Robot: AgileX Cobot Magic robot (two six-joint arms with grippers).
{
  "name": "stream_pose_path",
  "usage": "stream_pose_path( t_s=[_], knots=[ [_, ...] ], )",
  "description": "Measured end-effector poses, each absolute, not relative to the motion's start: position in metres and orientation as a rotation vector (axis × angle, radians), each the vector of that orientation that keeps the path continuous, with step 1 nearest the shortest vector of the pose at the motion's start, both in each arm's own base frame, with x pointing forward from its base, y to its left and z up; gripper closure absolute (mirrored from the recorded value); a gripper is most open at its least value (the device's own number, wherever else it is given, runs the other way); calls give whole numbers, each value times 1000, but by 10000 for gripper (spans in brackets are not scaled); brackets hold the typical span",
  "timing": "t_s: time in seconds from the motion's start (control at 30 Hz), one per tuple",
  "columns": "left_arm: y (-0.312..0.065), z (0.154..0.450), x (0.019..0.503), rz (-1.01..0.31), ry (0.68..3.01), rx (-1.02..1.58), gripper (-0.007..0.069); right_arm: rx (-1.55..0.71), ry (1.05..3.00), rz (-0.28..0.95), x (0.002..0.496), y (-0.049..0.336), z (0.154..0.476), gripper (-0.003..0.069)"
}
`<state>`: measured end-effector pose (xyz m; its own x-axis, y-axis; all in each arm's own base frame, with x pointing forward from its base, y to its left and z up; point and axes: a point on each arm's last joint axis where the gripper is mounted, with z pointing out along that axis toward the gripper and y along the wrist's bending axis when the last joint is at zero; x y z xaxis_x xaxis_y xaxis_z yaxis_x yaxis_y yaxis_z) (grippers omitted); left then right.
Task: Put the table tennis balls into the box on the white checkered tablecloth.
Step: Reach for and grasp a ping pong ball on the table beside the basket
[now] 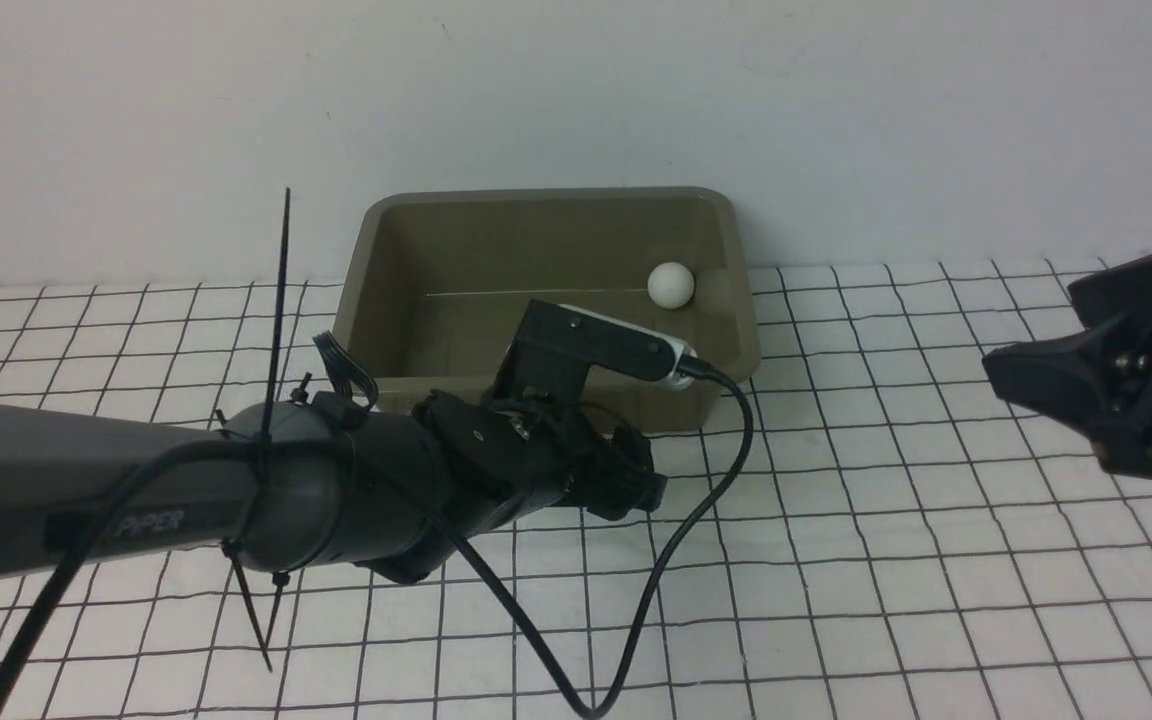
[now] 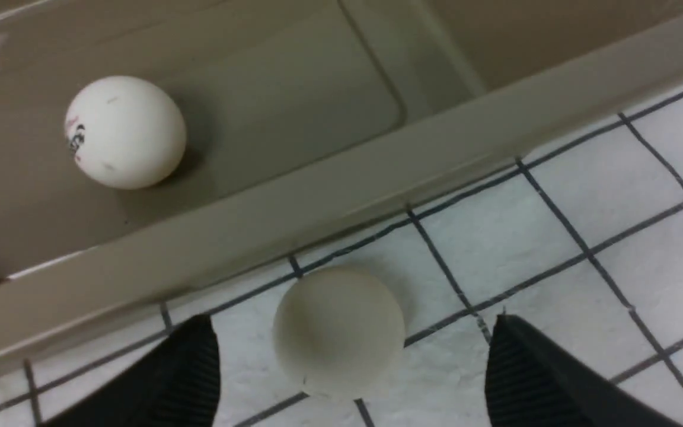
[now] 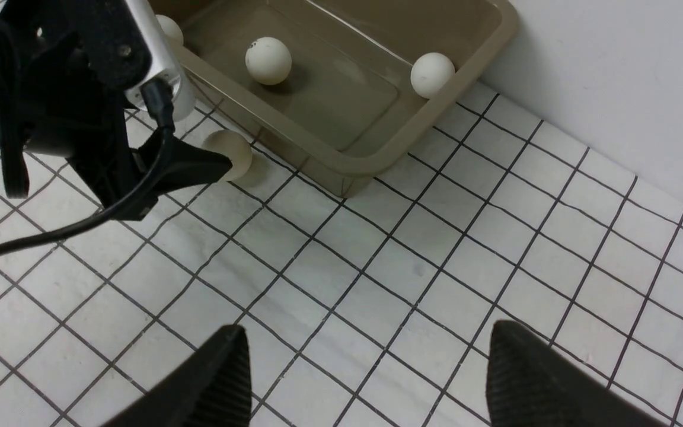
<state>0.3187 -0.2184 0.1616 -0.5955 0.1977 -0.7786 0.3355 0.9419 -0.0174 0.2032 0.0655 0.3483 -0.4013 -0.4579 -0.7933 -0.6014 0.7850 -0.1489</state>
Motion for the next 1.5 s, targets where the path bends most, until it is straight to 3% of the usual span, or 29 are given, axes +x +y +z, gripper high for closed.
stream_pose_path(
  t_s=[0.33,0.6,0.87,0.97,1.07,1.1,1.13,1.17,1.3,1.5],
  knots=[
    [-220,129,320,-168,2304,381,85,-806,2055,191,203,66,348,174],
    [-219,118,324,-132,2290,360,85,-804,2050,188,204,66,349,174],
    [-225,119,325,-227,2250,339,95,-797,2048,201,204,66,349,174],
    [-226,118,325,-246,2250,322,176,-795,2047,205,204,66,349,174],
    [-226,116,325,-250,2254,312,376,-800,2045,203,203,66,349,174],
    [-226,116,325,-250,2255,312,474,-805,2043,200,203,66,349,174],
    [-226,116,325,-250,2255,312,488,-805,2042,200,203,66,349,174],
    [-227,116,325,-252,2258,317,581,-812,2039,197,203,67,349,174],
    [-228,117,323,-267,2272,330,627,-825,2032,191,204,67,349,174],
    [-233,137,311,-368,2332,448,629,-835,2025,183,204,67,350,174]
  ],
)
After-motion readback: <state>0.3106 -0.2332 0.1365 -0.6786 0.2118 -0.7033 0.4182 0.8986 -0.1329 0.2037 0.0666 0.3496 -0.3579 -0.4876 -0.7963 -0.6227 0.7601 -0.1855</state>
